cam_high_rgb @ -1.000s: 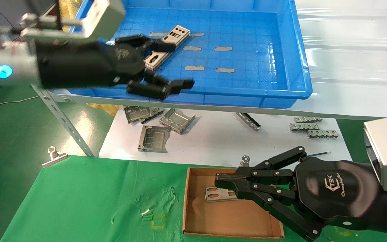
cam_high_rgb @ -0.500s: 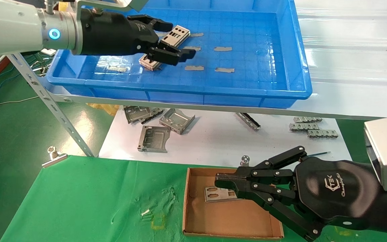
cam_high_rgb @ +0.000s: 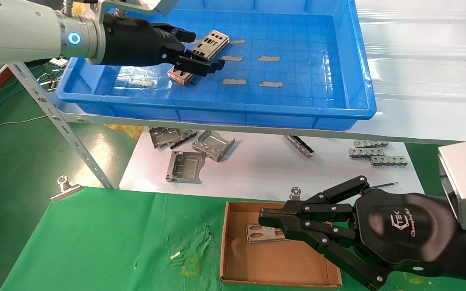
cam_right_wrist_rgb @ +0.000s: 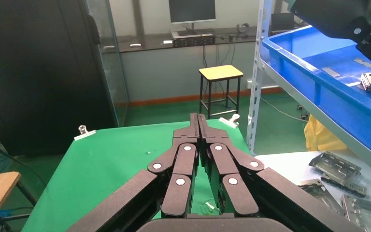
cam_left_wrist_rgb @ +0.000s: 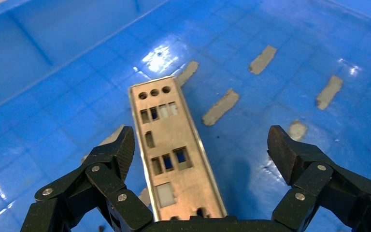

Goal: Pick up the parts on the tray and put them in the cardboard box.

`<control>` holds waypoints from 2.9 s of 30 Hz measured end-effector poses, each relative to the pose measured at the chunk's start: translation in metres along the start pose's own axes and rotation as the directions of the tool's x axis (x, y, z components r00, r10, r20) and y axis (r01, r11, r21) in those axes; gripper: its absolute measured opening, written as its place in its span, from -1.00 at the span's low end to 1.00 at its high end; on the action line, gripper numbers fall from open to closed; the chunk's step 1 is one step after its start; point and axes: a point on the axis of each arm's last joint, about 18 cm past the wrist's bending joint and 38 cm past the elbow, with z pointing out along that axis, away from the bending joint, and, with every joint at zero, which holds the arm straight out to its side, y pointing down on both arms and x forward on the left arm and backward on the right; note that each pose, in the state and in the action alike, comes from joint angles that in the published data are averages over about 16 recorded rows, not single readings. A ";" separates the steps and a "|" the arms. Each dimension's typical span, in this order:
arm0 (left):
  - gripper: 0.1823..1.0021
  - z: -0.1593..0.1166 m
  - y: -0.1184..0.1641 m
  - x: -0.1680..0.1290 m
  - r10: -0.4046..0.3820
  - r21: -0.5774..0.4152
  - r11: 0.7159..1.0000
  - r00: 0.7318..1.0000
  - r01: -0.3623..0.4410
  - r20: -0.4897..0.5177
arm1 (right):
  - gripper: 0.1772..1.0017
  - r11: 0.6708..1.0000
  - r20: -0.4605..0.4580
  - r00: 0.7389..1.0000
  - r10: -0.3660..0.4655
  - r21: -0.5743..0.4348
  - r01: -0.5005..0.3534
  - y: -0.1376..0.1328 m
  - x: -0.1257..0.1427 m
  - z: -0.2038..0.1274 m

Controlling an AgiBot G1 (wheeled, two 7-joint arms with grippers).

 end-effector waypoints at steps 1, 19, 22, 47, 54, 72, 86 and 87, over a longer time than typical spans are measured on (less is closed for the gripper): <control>1.00 0.001 0.001 0.000 -0.002 -0.002 1.000 1.000 0.002 0.003 | -0.94 1.000 0.000 1.000 0.000 0.000 0.000 0.000 0.000 0.000; 0.88 0.008 0.008 -0.003 -0.004 -0.023 1.000 0.999 0.005 0.035 | -0.50 1.000 0.000 1.000 0.000 0.000 0.000 0.000 0.000 0.000; 0.80 0.008 0.008 -0.004 -0.006 -0.025 1.000 0.999 0.006 0.037 | -0.38 1.000 0.000 1.000 0.000 0.000 0.000 0.000 0.000 0.000; -0.23 0.004 0.007 -0.010 -0.010 -0.013 1.000 0.998 0.011 0.060 | 0.85 1.000 0.000 1.000 0.000 0.000 0.000 0.000 0.000 0.000; -0.28 0.004 0.007 -0.011 -0.004 -0.013 1.000 0.998 0.005 0.063 | 0.97 1.000 0.000 1.000 0.000 0.000 0.000 0.000 0.000 0.000; -0.36 -0.003 -0.008 -0.014 0.019 0.038 0.999 0.998 -0.022 0.068 | 1.00 1.000 0.000 1.000 0.000 0.000 0.000 0.000 0.000 0.000; -0.37 -0.022 -0.027 -0.015 0.010 0.104 0.995 1.000 -0.013 0.026 | 1.00 1.000 0.000 1.000 0.000 0.000 0.000 0.000 0.000 0.000; -0.37 -0.024 -0.028 -0.014 0.011 0.109 0.994 1.000 -0.012 0.016 | 1.00 1.000 0.000 1.000 0.000 0.000 0.000 0.000 0.000 0.000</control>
